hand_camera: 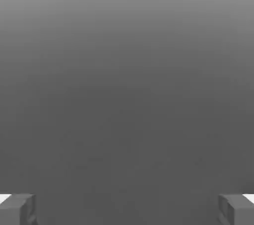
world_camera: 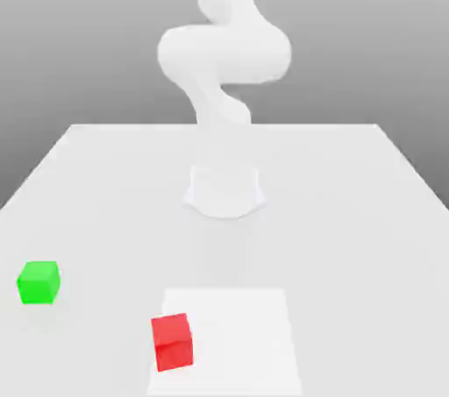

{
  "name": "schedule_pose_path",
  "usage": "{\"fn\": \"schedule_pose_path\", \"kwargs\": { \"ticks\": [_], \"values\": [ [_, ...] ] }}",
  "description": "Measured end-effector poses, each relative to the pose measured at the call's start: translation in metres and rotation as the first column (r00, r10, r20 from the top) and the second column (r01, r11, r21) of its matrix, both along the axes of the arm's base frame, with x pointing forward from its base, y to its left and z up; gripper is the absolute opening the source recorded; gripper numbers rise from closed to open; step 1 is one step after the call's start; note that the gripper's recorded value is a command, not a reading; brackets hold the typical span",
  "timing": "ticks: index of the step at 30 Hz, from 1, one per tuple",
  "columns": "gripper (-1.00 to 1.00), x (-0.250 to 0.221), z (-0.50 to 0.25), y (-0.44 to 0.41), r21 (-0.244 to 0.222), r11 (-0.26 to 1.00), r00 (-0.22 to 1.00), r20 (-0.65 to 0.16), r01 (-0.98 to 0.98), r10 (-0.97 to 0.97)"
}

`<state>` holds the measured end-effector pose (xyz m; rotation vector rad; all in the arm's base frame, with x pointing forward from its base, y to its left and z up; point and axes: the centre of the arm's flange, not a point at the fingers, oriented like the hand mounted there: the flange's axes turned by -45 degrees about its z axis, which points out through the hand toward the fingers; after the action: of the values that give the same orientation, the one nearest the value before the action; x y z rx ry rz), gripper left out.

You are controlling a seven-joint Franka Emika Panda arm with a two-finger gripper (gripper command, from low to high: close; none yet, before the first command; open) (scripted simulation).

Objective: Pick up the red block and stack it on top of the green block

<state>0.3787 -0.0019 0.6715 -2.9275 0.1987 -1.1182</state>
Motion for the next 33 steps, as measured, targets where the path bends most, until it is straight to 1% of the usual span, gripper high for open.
{"fn": "schedule_pose_path", "kwargs": {
  "ticks": [3, 7, 10, 13, 16, 19, 25, 27, 30, 31, 33],
  "values": [
    [0.0, 0.035, -0.053, -0.007, 0.046, 0.99, 0.988, -0.087, 0.135, -0.131],
    [0.0, 0.068, -0.125, -0.02, 0.089, 0.947, 0.937, -0.199, 0.31, -0.288],
    [0.0, 0.084, -0.182, -0.032, 0.108, 0.893, 0.875, -0.281, 0.437, -0.394],
    [0.0, 0.093, -0.239, -0.045, 0.118, 0.822, 0.795, -0.362, 0.557, -0.487],
    [0.0, 0.095, -0.295, -0.056, 0.117, 0.735, 0.699, -0.44, 0.668, -0.564],
    [0.0, 0.089, -0.35, -0.066, 0.107, 0.632, 0.587, -0.515, 0.768, -0.625],
    [0.0, 0.063, -0.449, -0.072, 0.056, 0.4, 0.339, -0.647, 0.915, -0.683],
    [0.0, 0.06, -0.474, -0.072, 0.049, 0.372, 0.309, -0.66, 0.927, -0.684],
    [0.0, 0.059, -0.51, -0.071, 0.046, 0.363, 0.3, -0.664, 0.931, -0.685],
    [-1.0, 0.058, -0.521, -0.071, 0.045, 0.363, 0.3, -0.664, 0.931, -0.685],
    [-1.0, 0.058, -0.521, -0.071, 0.045, 0.363, 0.3, -0.664, 0.931, -0.685]
  ]
}}
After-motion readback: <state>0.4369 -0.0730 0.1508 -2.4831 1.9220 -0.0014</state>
